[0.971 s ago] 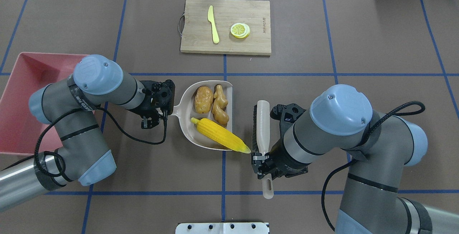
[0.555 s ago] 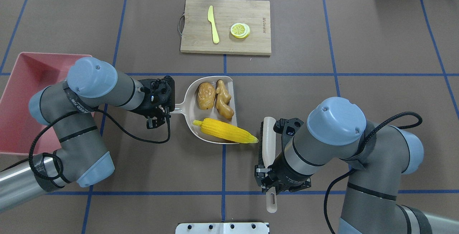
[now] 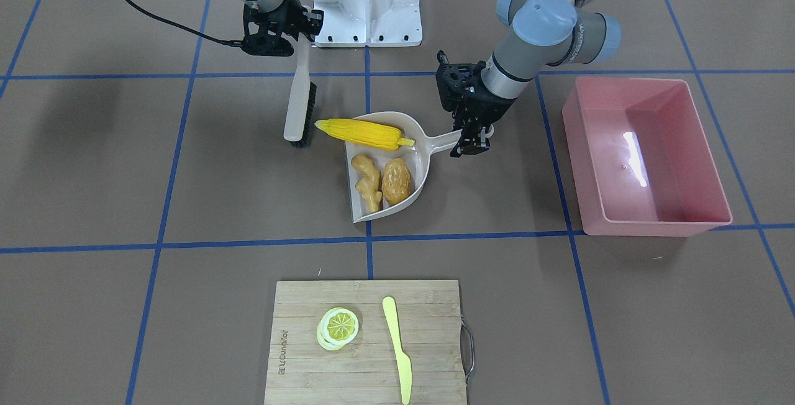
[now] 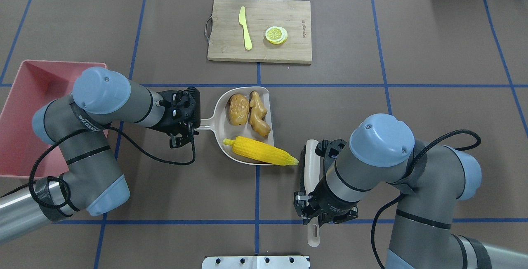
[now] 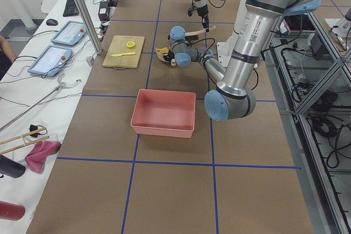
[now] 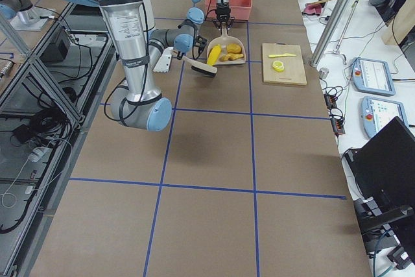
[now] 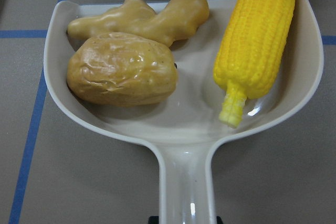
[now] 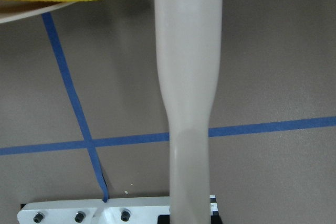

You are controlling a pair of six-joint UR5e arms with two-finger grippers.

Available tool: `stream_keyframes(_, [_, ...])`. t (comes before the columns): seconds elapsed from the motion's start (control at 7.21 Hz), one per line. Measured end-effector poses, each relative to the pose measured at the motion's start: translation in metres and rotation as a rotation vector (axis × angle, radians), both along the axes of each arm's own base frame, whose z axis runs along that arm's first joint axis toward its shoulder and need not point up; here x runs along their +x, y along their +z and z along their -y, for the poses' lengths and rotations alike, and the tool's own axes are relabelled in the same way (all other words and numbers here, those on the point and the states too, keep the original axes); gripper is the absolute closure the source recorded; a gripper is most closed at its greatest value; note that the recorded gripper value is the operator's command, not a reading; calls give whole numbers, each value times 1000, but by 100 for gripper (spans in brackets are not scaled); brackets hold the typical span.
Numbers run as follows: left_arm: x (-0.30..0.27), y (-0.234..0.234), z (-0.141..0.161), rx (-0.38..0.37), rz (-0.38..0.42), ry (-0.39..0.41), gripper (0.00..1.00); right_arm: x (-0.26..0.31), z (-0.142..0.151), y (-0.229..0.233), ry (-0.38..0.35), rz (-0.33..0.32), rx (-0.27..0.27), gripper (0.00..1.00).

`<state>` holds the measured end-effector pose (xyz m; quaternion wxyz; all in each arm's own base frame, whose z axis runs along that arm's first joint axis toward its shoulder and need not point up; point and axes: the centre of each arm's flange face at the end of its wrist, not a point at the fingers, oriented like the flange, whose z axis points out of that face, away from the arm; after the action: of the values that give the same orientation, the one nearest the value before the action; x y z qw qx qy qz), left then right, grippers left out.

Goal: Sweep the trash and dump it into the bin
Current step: 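Push the items deeper with the brush while the left gripper tilts the dustpan up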

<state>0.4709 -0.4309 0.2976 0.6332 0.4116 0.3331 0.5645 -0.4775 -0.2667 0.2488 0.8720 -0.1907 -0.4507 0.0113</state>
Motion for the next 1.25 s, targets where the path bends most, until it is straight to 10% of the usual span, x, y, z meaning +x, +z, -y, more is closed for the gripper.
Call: stream_keyframes(1.25, [-9,20,0,33,-129,-42,100,-57,21,-34,19,-2,-32,100])
